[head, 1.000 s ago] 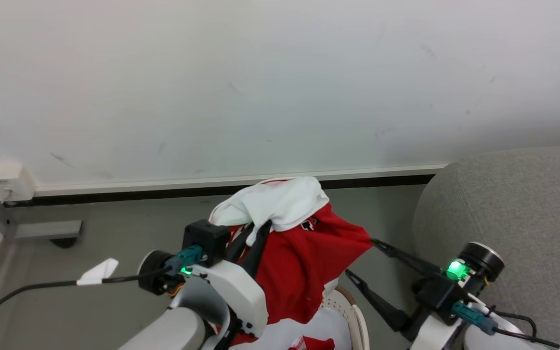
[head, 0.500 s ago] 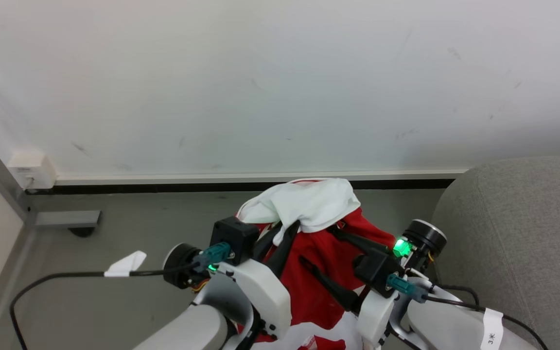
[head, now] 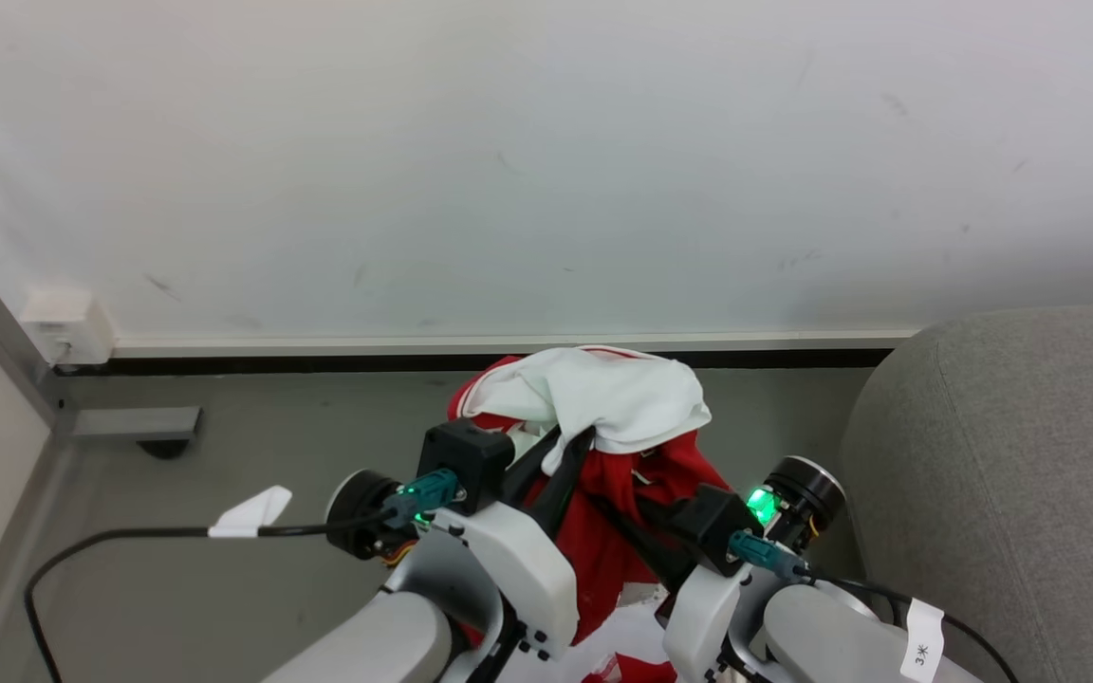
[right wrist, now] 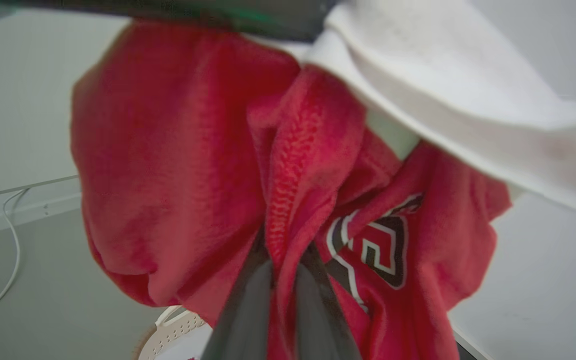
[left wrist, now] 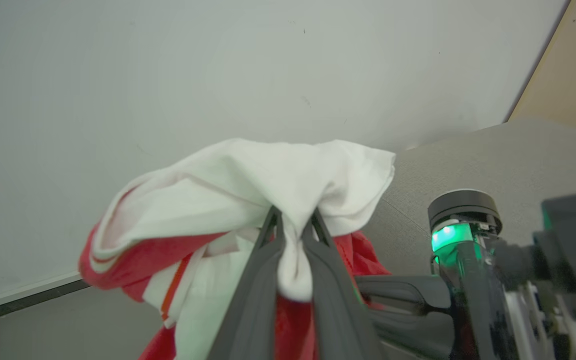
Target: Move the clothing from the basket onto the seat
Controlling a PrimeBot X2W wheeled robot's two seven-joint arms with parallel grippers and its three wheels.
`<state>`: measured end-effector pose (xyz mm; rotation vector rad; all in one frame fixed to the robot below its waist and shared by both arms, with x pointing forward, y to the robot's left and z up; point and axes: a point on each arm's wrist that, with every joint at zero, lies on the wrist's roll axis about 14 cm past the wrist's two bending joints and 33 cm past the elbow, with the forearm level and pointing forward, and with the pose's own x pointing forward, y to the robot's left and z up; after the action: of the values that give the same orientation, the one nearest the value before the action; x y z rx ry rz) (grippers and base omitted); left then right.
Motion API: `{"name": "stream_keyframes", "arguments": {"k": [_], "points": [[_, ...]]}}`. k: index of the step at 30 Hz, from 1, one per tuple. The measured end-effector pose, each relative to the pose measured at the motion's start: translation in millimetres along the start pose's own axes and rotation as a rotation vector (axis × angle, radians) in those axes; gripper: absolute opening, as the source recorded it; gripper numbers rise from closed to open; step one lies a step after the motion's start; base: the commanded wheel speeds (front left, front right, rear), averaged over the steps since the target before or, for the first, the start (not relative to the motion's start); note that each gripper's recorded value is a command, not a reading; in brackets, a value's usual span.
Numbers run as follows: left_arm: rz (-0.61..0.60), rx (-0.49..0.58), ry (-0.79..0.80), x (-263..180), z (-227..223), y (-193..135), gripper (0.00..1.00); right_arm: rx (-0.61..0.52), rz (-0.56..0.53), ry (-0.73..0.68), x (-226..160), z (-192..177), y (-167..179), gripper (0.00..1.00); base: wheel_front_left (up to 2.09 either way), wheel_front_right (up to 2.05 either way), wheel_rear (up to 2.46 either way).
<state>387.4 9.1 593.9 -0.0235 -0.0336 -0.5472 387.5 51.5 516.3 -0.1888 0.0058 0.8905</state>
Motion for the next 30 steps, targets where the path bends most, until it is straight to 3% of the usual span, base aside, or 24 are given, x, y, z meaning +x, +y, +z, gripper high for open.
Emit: {"name": "stream_keyframes", "arguments": {"k": [21, 24, 30], "points": [[-0.002, 0.003, 0.006, 6, -3, -1, 0.03, 0.045, -0.064, -0.043, -9, 10, -17, 0.0, 0.0, 0.0, 0.0], [0.006, 0.002, 0.0, 7, -2, 0, 1.0, 0.03, -0.08, -0.061, -12, 15, -24, 0.0, 0.0, 0.0, 0.0], [0.011, 0.003, -0.002, 8, -3, 0, 1.0, 0.012, -0.138, -0.103, -24, 28, -46, 0.0, 0.0, 0.0, 0.0]]}}
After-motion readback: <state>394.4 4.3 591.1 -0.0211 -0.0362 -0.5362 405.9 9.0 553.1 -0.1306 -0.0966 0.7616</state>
